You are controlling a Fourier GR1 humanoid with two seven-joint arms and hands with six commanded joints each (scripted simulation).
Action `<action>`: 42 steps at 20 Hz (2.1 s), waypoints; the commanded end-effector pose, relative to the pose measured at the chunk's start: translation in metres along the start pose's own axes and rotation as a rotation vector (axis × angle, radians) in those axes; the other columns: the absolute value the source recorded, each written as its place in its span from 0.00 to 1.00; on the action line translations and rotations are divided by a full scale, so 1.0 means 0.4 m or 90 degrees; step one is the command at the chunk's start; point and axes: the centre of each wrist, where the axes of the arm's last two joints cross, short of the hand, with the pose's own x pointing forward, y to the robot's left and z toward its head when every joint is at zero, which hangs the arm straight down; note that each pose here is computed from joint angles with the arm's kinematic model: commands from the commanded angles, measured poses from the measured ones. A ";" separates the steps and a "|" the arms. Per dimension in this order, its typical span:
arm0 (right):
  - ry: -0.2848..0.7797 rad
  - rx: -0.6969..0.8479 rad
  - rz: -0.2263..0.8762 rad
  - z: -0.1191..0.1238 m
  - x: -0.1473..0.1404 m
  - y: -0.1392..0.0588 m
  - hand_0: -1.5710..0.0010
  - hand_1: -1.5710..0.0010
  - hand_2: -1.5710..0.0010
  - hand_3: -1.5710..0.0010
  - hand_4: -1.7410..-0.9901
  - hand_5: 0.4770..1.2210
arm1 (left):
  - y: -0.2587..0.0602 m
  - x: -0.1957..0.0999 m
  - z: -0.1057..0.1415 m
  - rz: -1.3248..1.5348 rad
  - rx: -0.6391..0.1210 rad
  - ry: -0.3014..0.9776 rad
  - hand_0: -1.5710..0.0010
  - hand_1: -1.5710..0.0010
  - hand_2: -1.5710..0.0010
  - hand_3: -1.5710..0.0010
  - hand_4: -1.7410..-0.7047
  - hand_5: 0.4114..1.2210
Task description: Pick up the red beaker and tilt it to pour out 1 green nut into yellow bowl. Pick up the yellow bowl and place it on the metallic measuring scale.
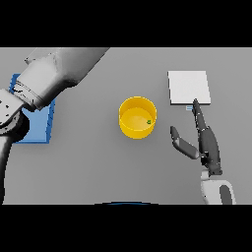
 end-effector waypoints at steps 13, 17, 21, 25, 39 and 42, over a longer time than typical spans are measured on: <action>-0.009 0.019 -0.031 -0.022 0.002 0.002 1.00 1.00 1.00 1.00 0.85 0.22 | -0.508 -0.224 0.197 0.877 -0.032 0.478 0.00 0.00 0.00 0.03 0.00 1.00; -0.008 0.030 -0.030 -0.015 -0.013 -0.011 1.00 1.00 1.00 1.00 0.78 0.25 | -0.631 -0.163 0.245 0.995 -0.103 0.644 0.00 0.00 0.00 0.01 0.00 1.00; -0.023 0.042 -0.011 -0.017 -0.004 -0.004 1.00 1.00 1.00 1.00 0.74 0.29 | -0.711 -0.090 0.284 1.091 -0.127 0.708 0.00 0.00 0.00 0.07 0.00 1.00; -0.018 0.039 -0.003 -0.016 -0.006 -0.001 1.00 1.00 1.00 1.00 0.72 0.31 | -0.754 0.011 0.330 1.165 -0.128 0.742 0.00 0.00 0.00 0.13 0.00 1.00; -0.008 0.033 -0.003 -0.019 -0.006 -0.006 1.00 1.00 1.00 1.00 0.77 0.27 | -0.721 0.224 0.480 1.272 -0.257 0.718 0.00 0.00 0.00 0.13 0.24 0.51; -0.012 0.037 0.001 -0.017 -0.010 -0.003 1.00 1.00 1.00 1.00 0.77 0.26 | -0.706 0.223 0.501 1.273 -0.260 0.576 0.20 0.30 0.33 0.44 0.69 0.37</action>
